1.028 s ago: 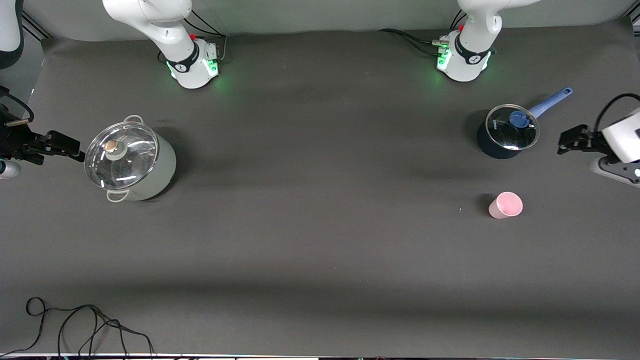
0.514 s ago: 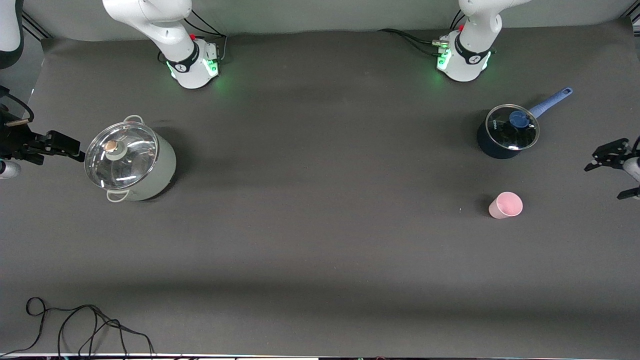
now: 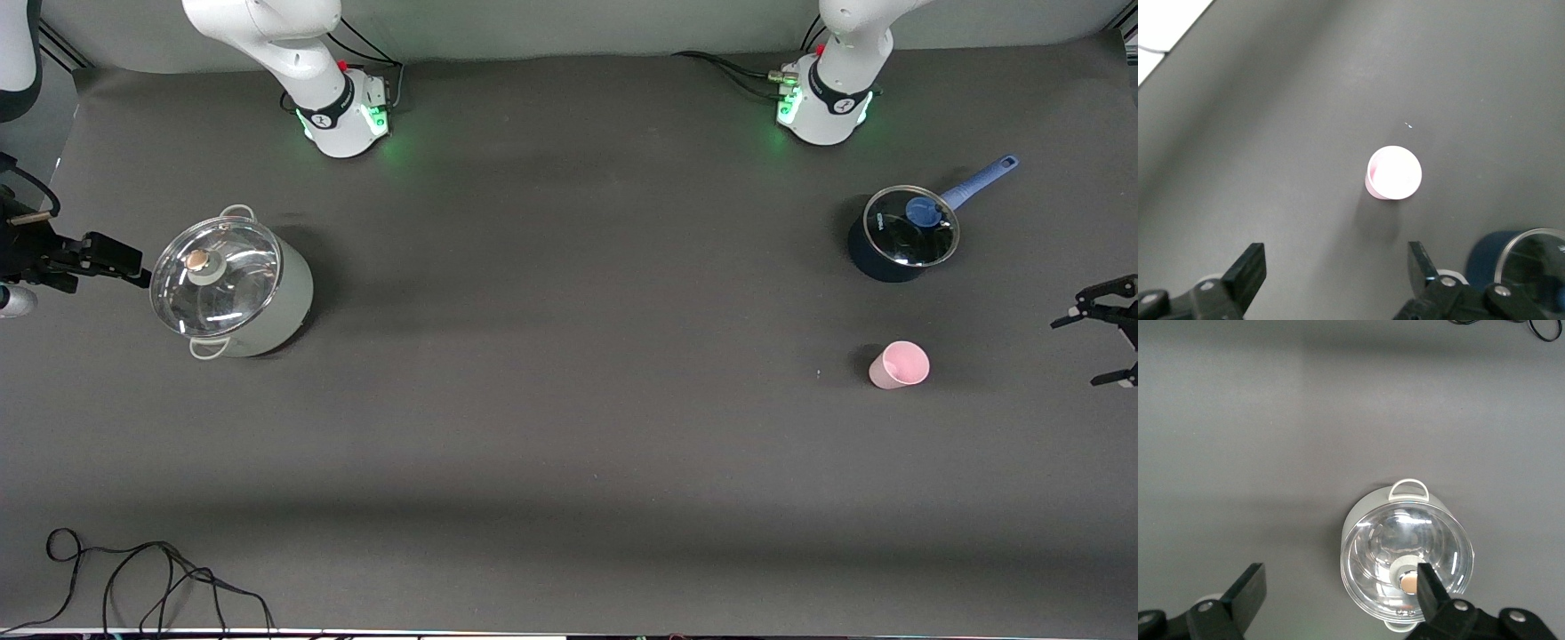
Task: Transfer pink cup from left to right arm
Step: 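Lower the left gripper beside the pink cup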
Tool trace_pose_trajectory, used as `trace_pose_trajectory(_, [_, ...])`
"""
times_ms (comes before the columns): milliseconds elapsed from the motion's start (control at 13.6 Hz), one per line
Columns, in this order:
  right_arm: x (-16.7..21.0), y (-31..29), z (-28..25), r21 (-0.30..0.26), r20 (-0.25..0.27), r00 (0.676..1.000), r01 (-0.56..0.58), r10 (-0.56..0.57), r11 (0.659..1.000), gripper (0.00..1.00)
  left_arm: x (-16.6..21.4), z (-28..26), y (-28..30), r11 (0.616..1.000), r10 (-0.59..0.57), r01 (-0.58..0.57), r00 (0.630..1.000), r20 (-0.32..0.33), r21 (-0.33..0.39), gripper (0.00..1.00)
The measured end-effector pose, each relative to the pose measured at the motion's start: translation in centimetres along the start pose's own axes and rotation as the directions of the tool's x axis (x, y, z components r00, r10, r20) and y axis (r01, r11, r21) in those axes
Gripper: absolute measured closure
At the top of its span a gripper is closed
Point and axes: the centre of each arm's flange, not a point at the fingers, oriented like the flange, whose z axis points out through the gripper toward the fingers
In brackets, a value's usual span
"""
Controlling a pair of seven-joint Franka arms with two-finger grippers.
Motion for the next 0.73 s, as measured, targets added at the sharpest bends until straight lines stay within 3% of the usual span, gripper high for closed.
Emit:
trace_pose_trajectory(294, [0.0,0.0,0.0,0.000,0.000,1.000,0.000,0.000,1.000,0.00,-4.0,3.4,-1.4,0.992,0.128,-0.130,0.981,-0.147,0.001,0.02])
trace_pose_trajectory(734, [0.0,0.0,0.0,0.000,0.000,1.000,0.000,0.000,1.000,0.00,-11.0,9.4,-2.3,0.966,0.252,-0.253,0.908,-0.333,0.041,0.02])
